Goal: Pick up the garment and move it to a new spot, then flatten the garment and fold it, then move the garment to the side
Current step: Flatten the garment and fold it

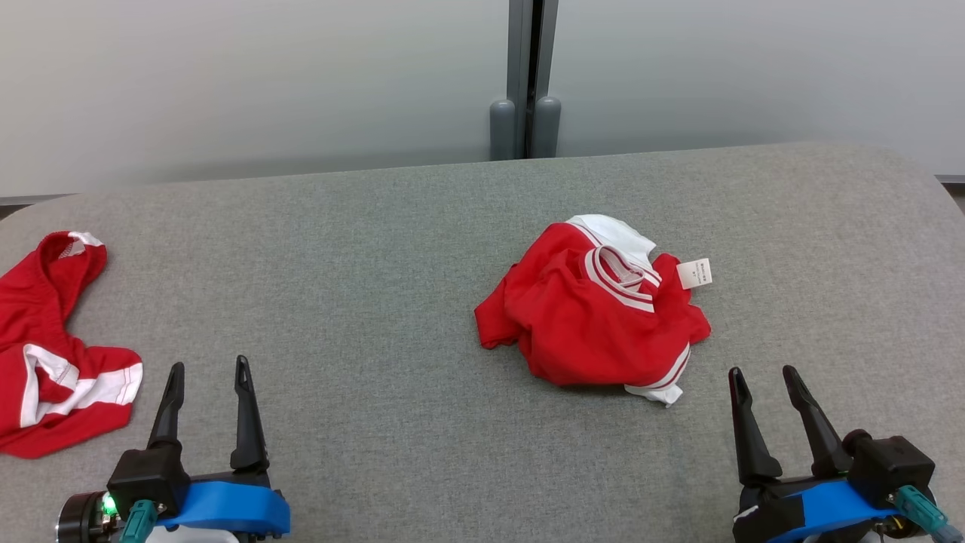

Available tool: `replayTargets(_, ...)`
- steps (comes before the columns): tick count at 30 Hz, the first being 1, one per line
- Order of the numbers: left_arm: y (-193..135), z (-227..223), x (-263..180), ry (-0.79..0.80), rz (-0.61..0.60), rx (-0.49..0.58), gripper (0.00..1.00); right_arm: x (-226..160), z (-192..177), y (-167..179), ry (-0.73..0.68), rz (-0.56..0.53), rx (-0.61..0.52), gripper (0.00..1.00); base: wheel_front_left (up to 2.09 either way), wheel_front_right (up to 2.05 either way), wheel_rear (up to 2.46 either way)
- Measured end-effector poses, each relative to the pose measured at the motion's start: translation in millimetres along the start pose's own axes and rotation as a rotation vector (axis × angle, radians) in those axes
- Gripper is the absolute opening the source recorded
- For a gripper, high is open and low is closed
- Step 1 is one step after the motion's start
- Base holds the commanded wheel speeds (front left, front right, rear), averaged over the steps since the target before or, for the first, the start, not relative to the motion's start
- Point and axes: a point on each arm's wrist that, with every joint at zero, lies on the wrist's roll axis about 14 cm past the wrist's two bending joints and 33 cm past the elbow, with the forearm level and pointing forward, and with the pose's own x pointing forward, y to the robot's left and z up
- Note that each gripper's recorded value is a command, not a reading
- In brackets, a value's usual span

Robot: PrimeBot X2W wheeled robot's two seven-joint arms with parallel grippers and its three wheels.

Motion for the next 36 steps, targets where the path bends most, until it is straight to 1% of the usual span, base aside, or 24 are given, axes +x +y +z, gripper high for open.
replayTargets(9,0,2,-1,-0.004,0.000,0.000,1.00,0,-1,1,0.004,0.003,0.000,1.00,0.00,0.00,0.00)
replayTargets(11,-1,1,-1,-0.003,0.000,-0.001,1.00,3,-1,6,0.005,0.019,-0.008,1.00,0.00,0.00,0.00)
replayTargets(19,0,-1,1,0.004,0.001,-0.004,1.00,37,14,25,-0.031,0.102,-0.066,1.00,0.00,0.00,0.00)
replayTargets(22,0,-1,3,0.004,0.001,-0.010,1.00,50,12,29,-0.017,0.124,-0.089,1.00,0.00,0.00,0.00)
replayTargets(28,2,-6,5,0.016,0.007,-0.010,1.00,64,-19,17,0.091,0.108,-0.112,1.00,0.00,0.00,0.00)
replayTargets(36,7,-12,7,0.034,0.028,-0.011,1.00,57,-79,6,0.293,0.074,-0.086,1.00,0.00,0.00,0.00)
